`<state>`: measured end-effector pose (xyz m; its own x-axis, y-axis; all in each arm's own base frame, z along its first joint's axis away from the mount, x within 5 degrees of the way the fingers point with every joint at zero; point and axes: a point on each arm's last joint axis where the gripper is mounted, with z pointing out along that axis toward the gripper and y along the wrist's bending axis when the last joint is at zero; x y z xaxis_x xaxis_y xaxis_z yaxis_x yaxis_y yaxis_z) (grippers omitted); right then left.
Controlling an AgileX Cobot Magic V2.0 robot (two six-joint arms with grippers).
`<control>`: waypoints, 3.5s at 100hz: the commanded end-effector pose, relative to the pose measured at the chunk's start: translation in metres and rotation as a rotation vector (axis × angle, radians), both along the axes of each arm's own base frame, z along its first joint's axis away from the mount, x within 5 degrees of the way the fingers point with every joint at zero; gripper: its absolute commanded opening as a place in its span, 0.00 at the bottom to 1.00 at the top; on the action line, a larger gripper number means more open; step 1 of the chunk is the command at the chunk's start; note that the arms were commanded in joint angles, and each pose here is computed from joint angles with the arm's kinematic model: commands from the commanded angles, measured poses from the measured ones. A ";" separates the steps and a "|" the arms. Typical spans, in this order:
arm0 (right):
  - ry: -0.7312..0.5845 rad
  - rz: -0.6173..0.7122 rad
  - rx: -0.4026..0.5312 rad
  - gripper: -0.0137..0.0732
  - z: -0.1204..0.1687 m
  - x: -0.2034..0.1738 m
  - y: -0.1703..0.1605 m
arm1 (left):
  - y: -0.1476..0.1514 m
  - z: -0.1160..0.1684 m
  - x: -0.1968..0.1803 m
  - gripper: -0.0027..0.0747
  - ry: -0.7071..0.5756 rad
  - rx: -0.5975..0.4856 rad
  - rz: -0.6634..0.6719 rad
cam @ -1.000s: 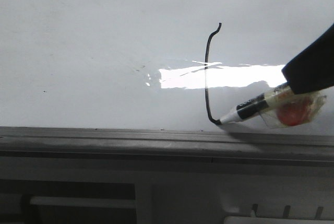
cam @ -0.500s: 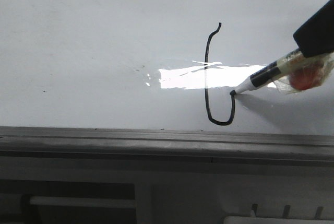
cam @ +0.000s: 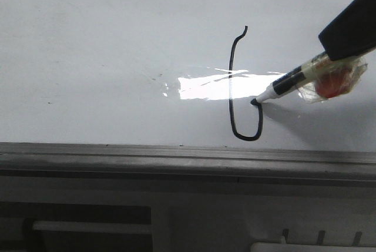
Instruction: Write number 6 on whiteboard
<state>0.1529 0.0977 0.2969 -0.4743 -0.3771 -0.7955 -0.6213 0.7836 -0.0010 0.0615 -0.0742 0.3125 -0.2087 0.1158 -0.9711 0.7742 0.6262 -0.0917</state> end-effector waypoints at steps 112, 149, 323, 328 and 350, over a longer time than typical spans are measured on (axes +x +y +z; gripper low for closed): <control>0.007 -0.051 0.083 0.08 0.000 0.017 0.008 | 0.001 0.012 0.004 0.01 -0.016 -0.067 0.039; 0.007 -0.043 0.097 0.08 0.007 0.014 0.008 | 0.001 0.012 0.004 0.01 -0.016 -0.067 0.039; -0.122 0.601 -0.015 0.08 0.037 -0.049 0.081 | -0.125 -0.020 0.049 0.35 -0.014 0.312 -0.583; -0.122 0.601 -0.015 0.08 0.037 -0.049 0.081 | -0.125 -0.021 0.049 0.27 -0.014 0.312 -0.583; -0.122 0.601 -0.015 0.08 0.037 -0.049 0.081 | -0.127 -0.023 0.050 0.01 0.000 0.316 -0.584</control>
<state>0.1020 0.1762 0.3200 -0.1026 -0.6282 -0.7712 -0.9578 0.2717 -0.0939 0.1089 -0.1970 0.2752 0.0117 0.5479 -0.8364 0.9974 0.0536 0.0490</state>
